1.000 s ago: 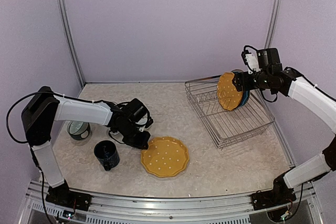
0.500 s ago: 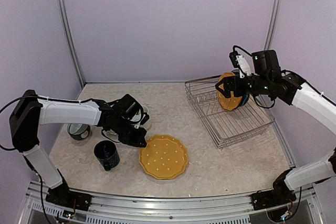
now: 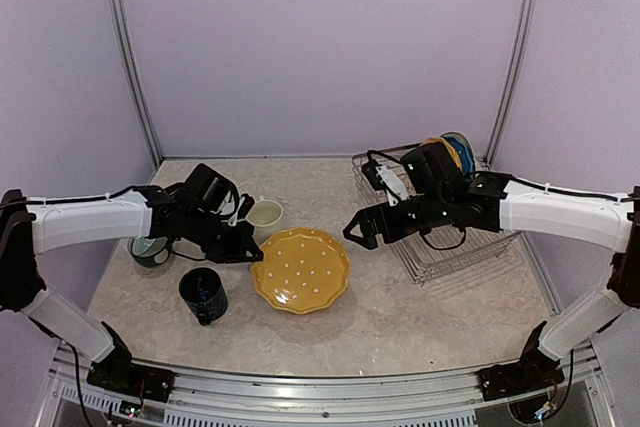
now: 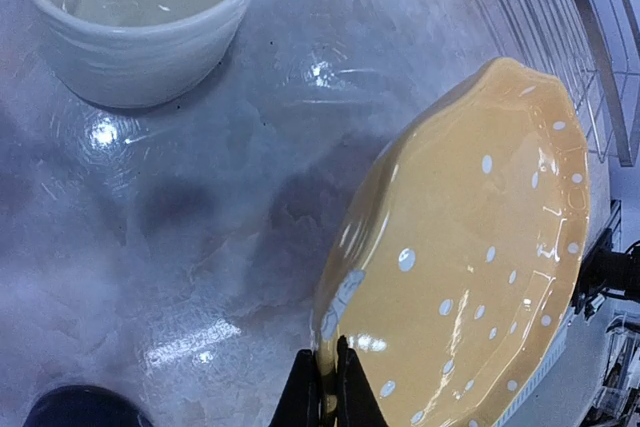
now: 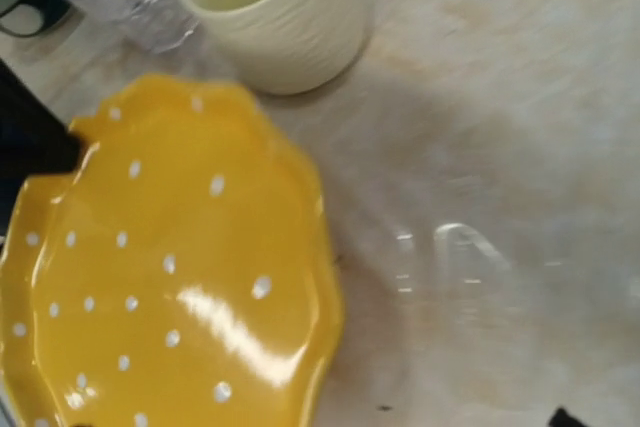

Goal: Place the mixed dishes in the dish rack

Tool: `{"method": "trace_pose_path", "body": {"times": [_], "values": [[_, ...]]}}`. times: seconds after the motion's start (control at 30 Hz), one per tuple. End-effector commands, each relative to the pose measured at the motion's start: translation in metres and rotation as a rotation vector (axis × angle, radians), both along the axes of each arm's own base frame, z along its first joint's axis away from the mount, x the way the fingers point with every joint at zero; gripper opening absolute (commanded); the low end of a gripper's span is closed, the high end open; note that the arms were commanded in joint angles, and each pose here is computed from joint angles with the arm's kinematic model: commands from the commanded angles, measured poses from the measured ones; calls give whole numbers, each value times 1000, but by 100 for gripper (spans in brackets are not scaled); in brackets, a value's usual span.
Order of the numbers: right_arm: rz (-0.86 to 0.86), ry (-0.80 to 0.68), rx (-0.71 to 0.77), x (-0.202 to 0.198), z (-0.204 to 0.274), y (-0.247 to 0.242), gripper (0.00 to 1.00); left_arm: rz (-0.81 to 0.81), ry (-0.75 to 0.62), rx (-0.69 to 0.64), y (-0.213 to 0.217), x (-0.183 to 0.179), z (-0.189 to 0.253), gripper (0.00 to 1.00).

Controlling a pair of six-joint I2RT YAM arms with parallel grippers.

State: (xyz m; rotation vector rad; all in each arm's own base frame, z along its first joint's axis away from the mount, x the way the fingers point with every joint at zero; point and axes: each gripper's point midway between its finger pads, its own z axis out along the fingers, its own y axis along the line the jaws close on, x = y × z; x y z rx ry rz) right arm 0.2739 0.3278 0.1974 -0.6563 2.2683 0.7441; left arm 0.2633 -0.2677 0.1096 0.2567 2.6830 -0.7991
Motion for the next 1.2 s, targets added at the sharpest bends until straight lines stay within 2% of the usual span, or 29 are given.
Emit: {"method": "trace_pose_path", "body": {"times": [0.0, 0.2, 0.47, 0.67, 0.9, 1.03, 1.17], "values": [[-4, 88, 85, -6, -15, 21, 97, 42, -120, -172, -10, 15, 56, 0], [-5, 203, 212, -11, -35, 40, 96, 103, -196, -197, 1, 19, 74, 0], [44, 340, 377, -25, -50, 61, 83, 144, -239, -223, 6, 22, 87, 0], [79, 377, 455, -30, -49, 70, 62, 145, -244, -226, 6, 23, 87, 0], [98, 367, 485, -29, -42, 74, 35, 139, -245, -216, 6, 24, 84, 0], [97, 363, 482, -27, -40, 75, 23, 134, -256, -215, 5, 24, 84, 0], [78, 339, 461, -23, -36, 74, 2, 113, -283, -206, 3, 23, 86, 0]]}}
